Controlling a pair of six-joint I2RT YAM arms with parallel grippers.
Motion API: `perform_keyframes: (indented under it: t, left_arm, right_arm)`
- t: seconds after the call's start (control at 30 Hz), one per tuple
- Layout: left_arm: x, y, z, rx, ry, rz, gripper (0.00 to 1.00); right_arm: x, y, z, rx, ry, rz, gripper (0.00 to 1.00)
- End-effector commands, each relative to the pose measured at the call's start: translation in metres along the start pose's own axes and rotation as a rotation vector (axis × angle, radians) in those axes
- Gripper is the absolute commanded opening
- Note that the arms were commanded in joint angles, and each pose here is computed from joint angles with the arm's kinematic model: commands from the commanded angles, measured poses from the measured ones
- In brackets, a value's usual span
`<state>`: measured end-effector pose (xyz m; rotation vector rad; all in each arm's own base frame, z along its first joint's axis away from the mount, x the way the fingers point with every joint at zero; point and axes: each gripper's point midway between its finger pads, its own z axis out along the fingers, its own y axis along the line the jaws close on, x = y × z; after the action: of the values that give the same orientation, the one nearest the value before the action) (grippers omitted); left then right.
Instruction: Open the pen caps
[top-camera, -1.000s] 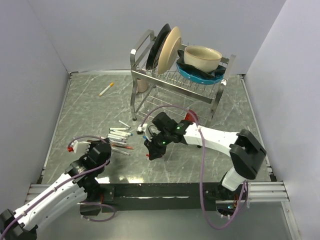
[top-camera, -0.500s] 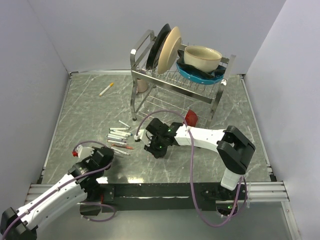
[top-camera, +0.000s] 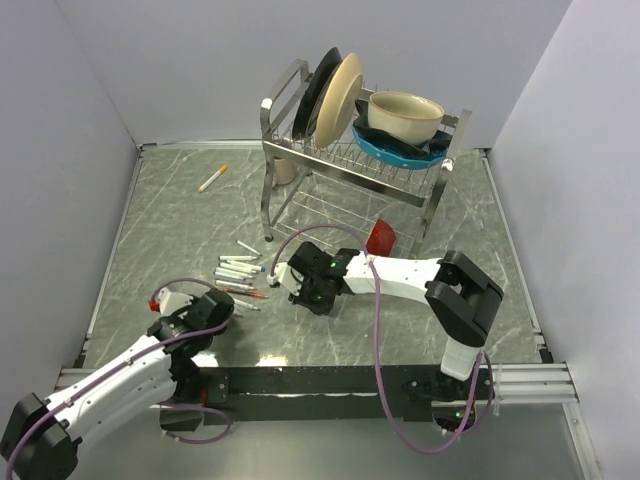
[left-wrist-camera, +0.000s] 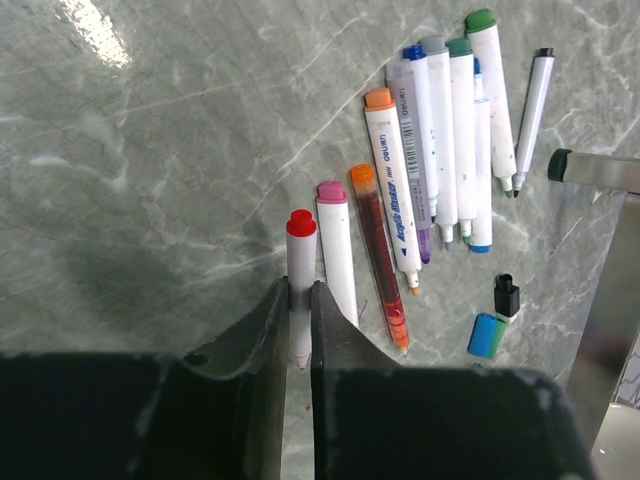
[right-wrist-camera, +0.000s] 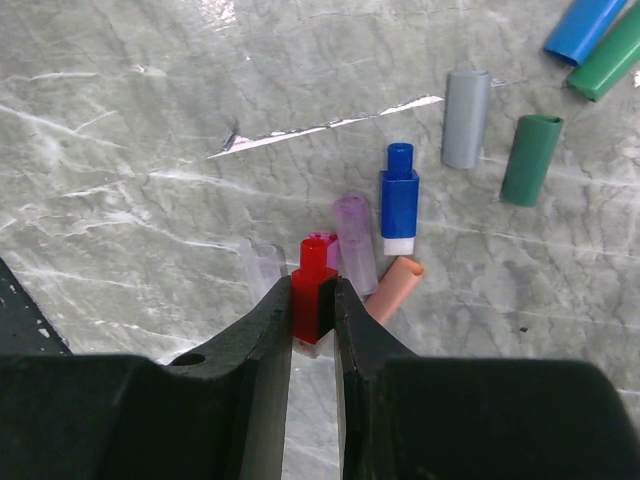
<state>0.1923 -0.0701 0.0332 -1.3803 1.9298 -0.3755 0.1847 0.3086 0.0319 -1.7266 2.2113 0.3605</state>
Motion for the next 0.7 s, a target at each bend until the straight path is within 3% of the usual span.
perform_keyframes:
  t: [0.0,0.1,0.37,0.47,0.67]
  left_arm:
    - [-0.0002,-0.0172,-0.0037,0.020,0.011,-0.018,0.17]
    - [0.0023,-0.0173,-0.0013,0.012,0.020,-0.007,0.24]
    - [0.0028,-0.0187,0.0023,0.000,0.026,-0.005,0.29]
    - [0.0014,-0.0205,0.0013,0.009,0.027,-0.008,0.38]
    - [-0.0024,-0.0251,-0.0017,0.026,0.024,-0.005,0.38]
  right_arm:
    - [-0.0127,-0.0077,-0.0036,0.038,-0.028,-0.016,0.21]
    - [-0.0122,-0.0082,-0.0032,0.040,-0.026,-0.016,0.24]
    - [-0.0116,-0.0100,-0.0034,0.048,-0.024,-0.015,0.30]
    - [-0.0122,-0.0106,-0.0039,0.050,-0.026,-0.018,0.33]
    - [-0.0123,-0.0116,-0.0046,0.057,-0.027,-0.018,0.37]
